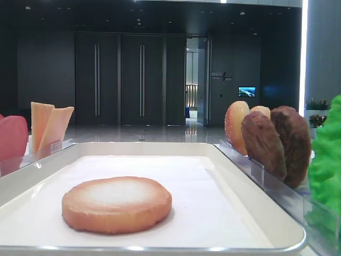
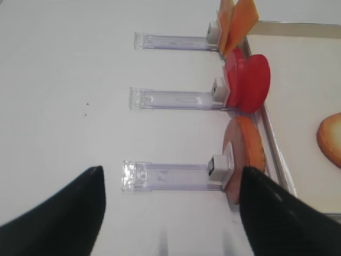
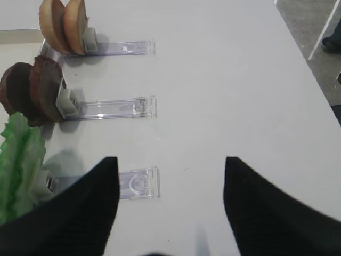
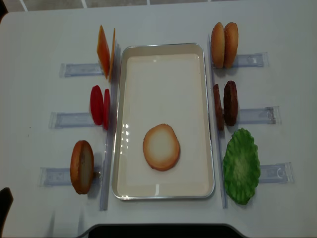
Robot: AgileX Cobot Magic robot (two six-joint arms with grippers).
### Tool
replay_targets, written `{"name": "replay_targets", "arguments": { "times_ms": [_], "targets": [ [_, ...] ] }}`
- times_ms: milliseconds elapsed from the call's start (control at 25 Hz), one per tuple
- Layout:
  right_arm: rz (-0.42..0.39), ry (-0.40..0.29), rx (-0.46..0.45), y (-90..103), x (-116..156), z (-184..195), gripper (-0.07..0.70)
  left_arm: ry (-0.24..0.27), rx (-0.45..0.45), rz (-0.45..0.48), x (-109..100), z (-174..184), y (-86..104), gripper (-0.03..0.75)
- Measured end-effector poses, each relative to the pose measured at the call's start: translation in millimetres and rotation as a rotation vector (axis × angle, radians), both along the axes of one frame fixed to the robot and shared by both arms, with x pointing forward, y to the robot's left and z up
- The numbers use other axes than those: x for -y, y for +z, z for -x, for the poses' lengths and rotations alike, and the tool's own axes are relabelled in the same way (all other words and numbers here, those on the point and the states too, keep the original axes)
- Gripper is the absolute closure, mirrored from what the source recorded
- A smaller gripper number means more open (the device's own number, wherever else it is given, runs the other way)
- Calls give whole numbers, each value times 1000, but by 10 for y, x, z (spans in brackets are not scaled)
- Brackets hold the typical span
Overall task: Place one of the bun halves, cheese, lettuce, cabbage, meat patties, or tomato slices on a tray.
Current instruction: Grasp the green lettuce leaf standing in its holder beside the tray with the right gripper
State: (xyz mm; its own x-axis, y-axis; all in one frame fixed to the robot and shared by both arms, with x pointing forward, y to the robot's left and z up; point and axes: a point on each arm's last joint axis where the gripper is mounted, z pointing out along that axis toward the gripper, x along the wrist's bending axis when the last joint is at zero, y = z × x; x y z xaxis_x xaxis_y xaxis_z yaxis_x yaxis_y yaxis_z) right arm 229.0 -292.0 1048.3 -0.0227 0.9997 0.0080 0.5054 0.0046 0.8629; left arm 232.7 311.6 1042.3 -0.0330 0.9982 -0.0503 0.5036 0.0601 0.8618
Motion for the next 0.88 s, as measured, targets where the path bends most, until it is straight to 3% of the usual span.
{"name": "replay_targets", "arguments": {
  "times_ms": [880],
  "targets": [
    [-1,0,0,0,0,0,219,0,0,0,0,0,0,118]
  ]
}}
